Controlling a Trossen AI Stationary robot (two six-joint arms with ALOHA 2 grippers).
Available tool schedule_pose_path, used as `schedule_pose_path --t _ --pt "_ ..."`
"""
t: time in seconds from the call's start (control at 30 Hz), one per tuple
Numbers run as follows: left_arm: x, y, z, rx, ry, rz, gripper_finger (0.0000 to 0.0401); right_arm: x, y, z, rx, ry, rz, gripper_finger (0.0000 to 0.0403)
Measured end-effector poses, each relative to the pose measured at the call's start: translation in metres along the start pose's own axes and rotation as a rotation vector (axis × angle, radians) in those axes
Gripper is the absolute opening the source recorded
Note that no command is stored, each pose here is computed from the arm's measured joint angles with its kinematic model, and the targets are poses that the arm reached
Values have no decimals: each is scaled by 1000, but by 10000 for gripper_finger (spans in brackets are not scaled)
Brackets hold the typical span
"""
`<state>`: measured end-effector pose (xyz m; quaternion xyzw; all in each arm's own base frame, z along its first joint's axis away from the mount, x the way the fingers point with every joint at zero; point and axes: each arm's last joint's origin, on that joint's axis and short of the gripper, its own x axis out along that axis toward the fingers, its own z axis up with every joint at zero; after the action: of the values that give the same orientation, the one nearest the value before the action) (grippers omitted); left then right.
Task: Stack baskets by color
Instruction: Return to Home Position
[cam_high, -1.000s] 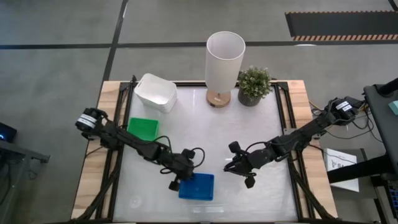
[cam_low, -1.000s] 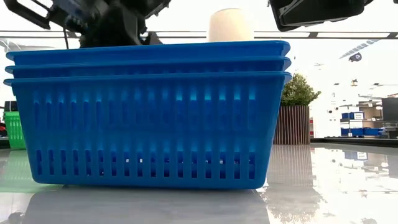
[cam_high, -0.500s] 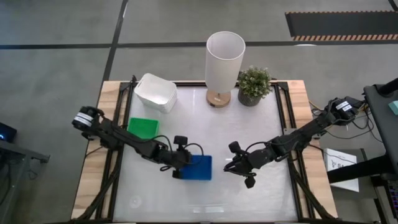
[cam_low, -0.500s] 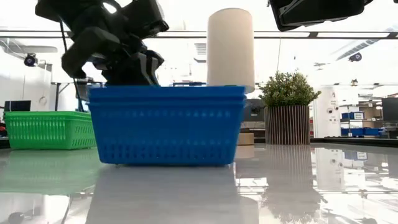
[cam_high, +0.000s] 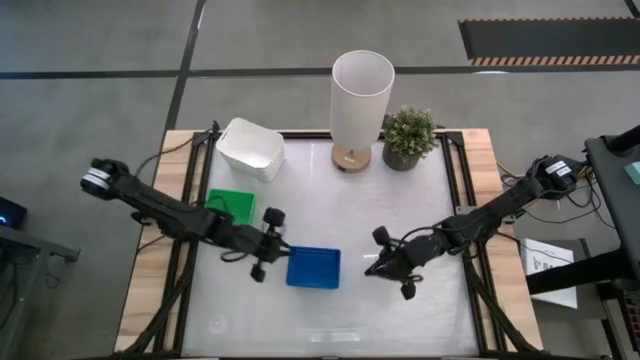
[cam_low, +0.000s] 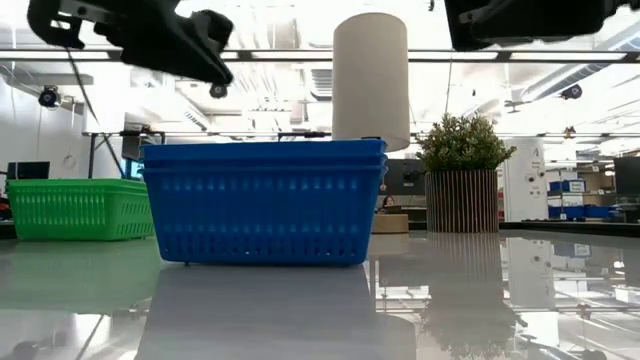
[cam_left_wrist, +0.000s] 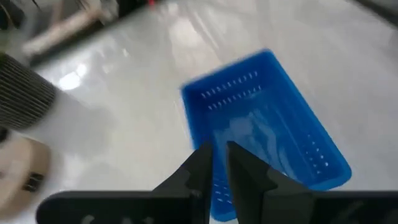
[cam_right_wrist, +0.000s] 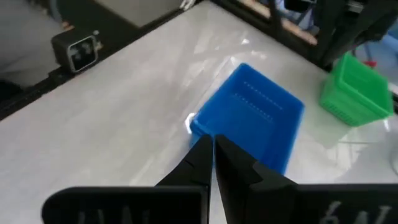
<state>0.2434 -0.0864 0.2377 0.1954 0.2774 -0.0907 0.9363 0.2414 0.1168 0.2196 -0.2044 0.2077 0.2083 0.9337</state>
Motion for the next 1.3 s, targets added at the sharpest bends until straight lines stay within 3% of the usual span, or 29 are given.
schedule_pose_path --t 0.2,0.47,0.73,0.9,1.13,1.3 --pt "-37 9 -31 3 -219 82 28 -22 -16 -37 42 -72 -118 9" --pt "-64 18 -98 -75 -413 266 28 -68 -50 -87 111 -174 -281 9" --pt "-71 13 -143 -122 -518 368 28 -107 -42 -116 77 -266 -446 9" --pt "-81 13 -146 -185 -557 390 28 -132 -30 -119 59 -380 -509 9" --pt "-96 15 -145 -204 -664 442 28 -149 -21 -125 74 -365 -567 9" --pt "-101 17 -144 -229 -692 481 28 -148 -21 -123 44 -345 -509 9"
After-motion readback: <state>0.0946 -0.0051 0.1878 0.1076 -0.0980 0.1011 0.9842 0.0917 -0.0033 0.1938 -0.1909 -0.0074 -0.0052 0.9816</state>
